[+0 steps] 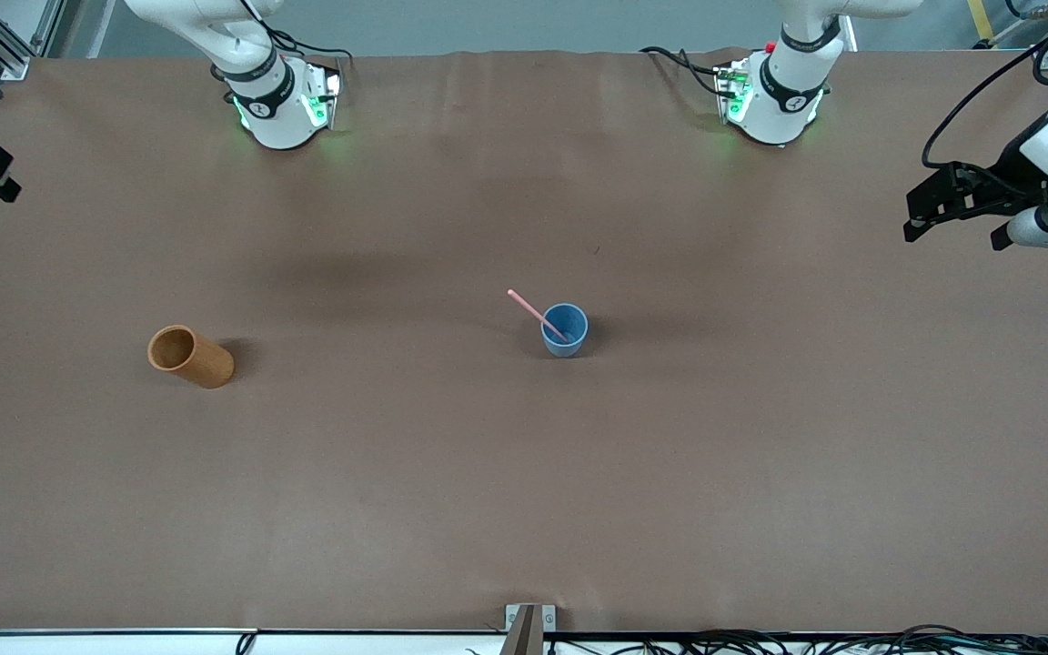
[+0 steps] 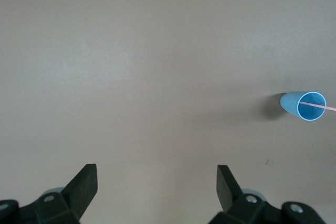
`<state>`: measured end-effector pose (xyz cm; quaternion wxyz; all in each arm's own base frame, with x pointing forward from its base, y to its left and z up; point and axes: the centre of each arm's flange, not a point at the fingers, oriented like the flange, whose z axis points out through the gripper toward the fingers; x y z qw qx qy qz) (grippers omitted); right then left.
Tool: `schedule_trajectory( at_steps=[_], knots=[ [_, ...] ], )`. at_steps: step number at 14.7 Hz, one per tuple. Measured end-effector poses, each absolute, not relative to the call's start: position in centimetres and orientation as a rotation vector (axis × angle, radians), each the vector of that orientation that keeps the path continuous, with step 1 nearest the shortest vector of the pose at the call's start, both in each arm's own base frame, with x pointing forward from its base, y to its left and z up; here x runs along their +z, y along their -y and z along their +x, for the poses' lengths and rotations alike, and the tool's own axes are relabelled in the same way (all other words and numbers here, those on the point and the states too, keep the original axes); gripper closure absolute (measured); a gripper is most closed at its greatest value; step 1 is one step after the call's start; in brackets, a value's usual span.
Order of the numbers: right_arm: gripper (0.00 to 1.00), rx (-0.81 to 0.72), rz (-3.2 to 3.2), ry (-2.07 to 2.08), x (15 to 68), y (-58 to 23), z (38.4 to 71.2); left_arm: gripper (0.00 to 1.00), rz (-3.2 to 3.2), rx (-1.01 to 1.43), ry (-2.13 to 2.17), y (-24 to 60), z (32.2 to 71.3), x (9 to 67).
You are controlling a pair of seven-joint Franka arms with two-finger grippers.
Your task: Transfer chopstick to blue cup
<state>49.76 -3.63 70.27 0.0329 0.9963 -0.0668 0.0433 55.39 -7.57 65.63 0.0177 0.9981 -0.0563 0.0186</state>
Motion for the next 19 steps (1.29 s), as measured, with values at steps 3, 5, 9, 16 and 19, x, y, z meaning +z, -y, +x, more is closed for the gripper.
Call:
schedule_trajectory(
  at_steps=[3, 5, 9, 16, 19],
  knots=[
    [0.0, 0.098, 3.065, 0.17, 70.7, 3.6, 50.4, 0.0, 3.101, 0.06, 0.17, 7.4, 55.4, 65.7],
    [0.0, 0.076, 3.082, 0.171, 70.2, 4.0, 51.0, 0.0, 3.102, 0.061, 0.158, 6.6, 55.5, 65.7],
    [0.0, 0.018, 3.116, 0.207, 68.9, 5.8, 52.1, 0.0, 3.1, 0.062, 0.173, 6.2, 55.6, 65.7],
    [0.0, -0.009, 3.125, 0.156, 69.0, 5.2, 52.6, 0.0, 3.097, 0.103, 0.17, 6.1, 55.5, 67.0],
    [0.0, -0.03, 3.127, 0.123, 68.7, 4.5, 52.7, 0.0, 3.097, 0.102, 0.169, 6.1, 55.5, 67.0]
  ],
)
